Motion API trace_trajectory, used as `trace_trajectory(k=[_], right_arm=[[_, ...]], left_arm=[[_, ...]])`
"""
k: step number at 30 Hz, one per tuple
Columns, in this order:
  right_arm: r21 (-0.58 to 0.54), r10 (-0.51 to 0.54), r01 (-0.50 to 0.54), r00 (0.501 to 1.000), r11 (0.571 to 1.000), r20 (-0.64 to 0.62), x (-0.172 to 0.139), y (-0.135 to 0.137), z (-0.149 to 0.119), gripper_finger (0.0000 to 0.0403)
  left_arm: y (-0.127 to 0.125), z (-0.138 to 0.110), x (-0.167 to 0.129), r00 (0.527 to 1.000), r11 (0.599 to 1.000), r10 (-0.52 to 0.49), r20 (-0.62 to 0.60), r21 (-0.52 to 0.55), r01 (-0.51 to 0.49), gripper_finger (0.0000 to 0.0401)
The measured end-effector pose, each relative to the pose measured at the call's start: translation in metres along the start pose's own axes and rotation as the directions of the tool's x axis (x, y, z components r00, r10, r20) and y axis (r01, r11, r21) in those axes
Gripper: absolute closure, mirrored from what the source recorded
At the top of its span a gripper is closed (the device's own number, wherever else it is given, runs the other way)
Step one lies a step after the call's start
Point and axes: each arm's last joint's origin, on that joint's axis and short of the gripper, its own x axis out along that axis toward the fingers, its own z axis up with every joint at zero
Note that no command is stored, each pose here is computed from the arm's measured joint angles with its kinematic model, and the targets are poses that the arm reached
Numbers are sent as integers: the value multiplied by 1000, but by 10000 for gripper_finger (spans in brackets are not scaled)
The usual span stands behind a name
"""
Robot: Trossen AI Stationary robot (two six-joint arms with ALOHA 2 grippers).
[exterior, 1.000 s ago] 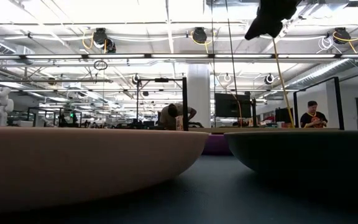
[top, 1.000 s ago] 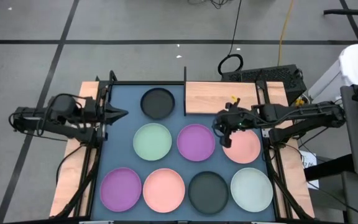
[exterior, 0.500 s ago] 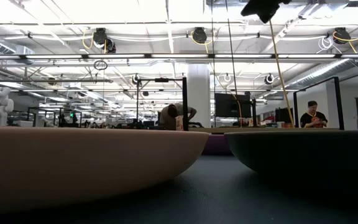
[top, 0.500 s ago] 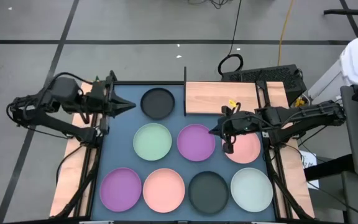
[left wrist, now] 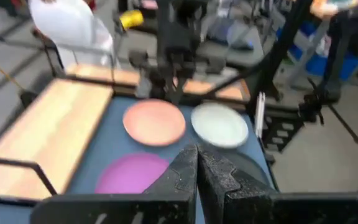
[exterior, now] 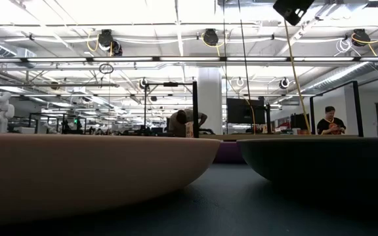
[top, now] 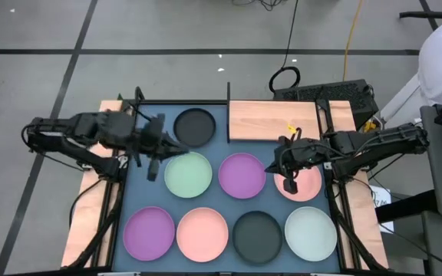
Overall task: Place and stack plates onto a shelf
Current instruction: Put the top orange plate on the shelf
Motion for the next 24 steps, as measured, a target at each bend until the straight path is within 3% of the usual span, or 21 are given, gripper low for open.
trace_trajectory(k=[5, 14, 19, 24], right_arm=[[12, 15, -14, 998, 1000, -54, 2, 7, -6, 403], [166, -11, 60, 958, 984, -286, -1, 13, -30, 403], [356, -35, 179, 926, 917, -375, 3, 11, -44, 403], [429, 29, 203, 879, 880, -476, 21, 8, -73, 390]], left_arm=[[-10, -9, 22, 996, 1000, -12, -87, -27, 10, 396], [-13, -19, 55, 986, 995, 62, -155, -71, -74, 396], [-13, -26, 67, 974, 989, 88, -208, -99, -111, 396], [-8, -31, 74, 950, 961, 211, -232, -131, -245, 396]])
